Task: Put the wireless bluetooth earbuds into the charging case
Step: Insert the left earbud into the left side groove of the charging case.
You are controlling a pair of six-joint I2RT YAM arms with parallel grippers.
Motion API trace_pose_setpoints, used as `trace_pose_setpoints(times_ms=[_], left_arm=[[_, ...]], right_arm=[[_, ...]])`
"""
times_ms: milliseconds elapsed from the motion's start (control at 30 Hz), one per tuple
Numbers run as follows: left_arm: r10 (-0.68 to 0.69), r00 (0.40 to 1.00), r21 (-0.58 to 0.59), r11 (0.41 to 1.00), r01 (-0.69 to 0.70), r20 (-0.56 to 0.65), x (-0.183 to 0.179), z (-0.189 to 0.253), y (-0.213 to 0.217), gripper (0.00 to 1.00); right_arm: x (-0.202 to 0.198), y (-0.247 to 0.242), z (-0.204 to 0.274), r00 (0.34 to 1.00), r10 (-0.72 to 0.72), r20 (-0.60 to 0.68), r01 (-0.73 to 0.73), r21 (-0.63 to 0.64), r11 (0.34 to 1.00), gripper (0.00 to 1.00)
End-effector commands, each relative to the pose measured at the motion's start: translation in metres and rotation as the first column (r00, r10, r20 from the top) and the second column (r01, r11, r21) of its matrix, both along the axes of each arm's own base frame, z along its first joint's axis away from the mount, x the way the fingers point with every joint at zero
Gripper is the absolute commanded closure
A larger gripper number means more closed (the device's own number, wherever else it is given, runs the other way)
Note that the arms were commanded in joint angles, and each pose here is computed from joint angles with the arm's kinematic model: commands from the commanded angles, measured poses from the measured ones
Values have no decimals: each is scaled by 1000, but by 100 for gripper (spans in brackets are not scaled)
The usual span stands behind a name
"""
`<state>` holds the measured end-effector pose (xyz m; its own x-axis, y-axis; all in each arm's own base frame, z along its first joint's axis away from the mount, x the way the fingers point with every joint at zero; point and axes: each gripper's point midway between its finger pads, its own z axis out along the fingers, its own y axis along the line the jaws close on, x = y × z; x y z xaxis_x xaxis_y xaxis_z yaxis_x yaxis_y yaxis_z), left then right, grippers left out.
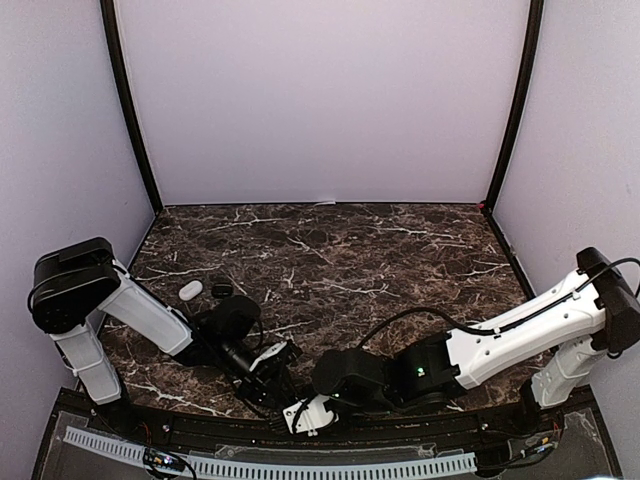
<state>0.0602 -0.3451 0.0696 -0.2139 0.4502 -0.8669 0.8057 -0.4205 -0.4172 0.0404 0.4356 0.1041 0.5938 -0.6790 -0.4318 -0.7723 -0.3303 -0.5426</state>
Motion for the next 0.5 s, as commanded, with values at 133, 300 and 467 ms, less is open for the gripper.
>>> trace_pose_setpoints(times_ms=[133,300,467], left_arm=[[3,996,-107,994,6,86,6,22,-7,95],[7,996,-111,994,3,93,7,22,-7,94],[11,995,-111,994,0,96,7,22,-7,94]], right_arm=[[-16,-3,5,998,41,-37,-42,-35,999,65],[-12,-6,10,999,28,-42,-29,-44,999,60],[-11,-6,30,996,24,-88,-21,27,999,53]])
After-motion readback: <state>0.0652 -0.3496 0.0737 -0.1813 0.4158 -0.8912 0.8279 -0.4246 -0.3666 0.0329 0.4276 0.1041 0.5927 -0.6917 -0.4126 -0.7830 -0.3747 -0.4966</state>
